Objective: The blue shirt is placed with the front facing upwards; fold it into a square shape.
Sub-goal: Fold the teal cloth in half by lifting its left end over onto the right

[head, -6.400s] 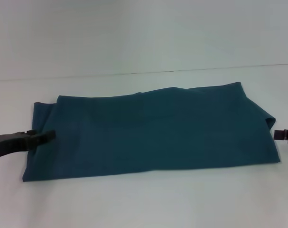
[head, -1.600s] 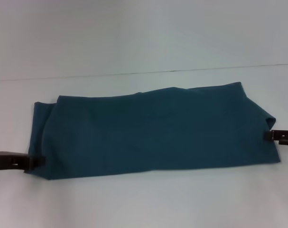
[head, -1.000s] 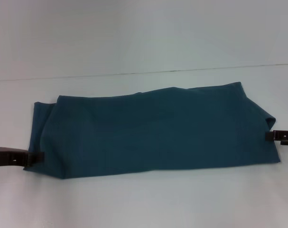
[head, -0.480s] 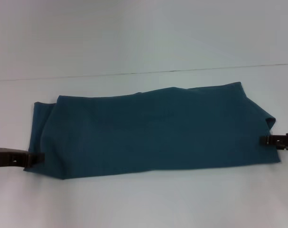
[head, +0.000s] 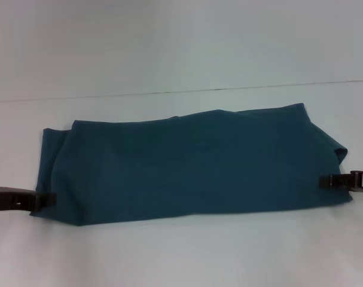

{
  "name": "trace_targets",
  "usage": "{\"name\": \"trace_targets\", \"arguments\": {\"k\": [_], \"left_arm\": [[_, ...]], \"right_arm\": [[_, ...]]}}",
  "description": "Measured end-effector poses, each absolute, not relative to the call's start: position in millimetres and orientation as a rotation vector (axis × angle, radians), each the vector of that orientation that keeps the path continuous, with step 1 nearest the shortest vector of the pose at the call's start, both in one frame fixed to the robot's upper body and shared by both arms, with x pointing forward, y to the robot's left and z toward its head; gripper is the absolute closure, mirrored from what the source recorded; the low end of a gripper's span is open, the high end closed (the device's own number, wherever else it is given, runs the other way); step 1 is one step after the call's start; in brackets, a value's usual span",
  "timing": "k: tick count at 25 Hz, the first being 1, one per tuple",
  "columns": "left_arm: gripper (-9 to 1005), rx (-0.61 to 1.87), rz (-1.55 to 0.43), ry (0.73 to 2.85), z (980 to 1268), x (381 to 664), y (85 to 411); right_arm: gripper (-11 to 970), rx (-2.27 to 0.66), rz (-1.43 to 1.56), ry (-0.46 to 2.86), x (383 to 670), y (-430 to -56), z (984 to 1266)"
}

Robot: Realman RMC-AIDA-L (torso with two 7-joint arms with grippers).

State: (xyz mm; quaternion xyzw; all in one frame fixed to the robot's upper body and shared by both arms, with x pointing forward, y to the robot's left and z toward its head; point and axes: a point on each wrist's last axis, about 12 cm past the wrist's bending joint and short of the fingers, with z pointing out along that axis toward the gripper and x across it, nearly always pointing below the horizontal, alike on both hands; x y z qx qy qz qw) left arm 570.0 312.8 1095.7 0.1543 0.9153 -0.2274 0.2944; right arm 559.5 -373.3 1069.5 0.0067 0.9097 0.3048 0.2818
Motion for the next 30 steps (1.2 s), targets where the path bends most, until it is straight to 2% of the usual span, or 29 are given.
{"name": "trace_targets", "arguments": {"k": [1,12,20,30], "left_arm": [[997,0.411,-0.606,2.436,1095.7,570.2,312.7],[996,0.406,-0.604,2.433,1095.1,570.5,312.3],[997,0.390,-0.599,2.431,1095.1,569.2,315.7],[996,0.348,-0.575,2.442,1093.3,566.3,324.7]], "right_arm": [[291,0.015,0.818,2.439,559.1,-373.2,1069.3],[772,0.052,0.799,2.437,553.2,-383.0,1067.3],[947,0.069,0.795,2.426,553.0,-386.3,1068.7],[947,0.135,0.784,2.404,547.2,-397.3,1067.7]]}}
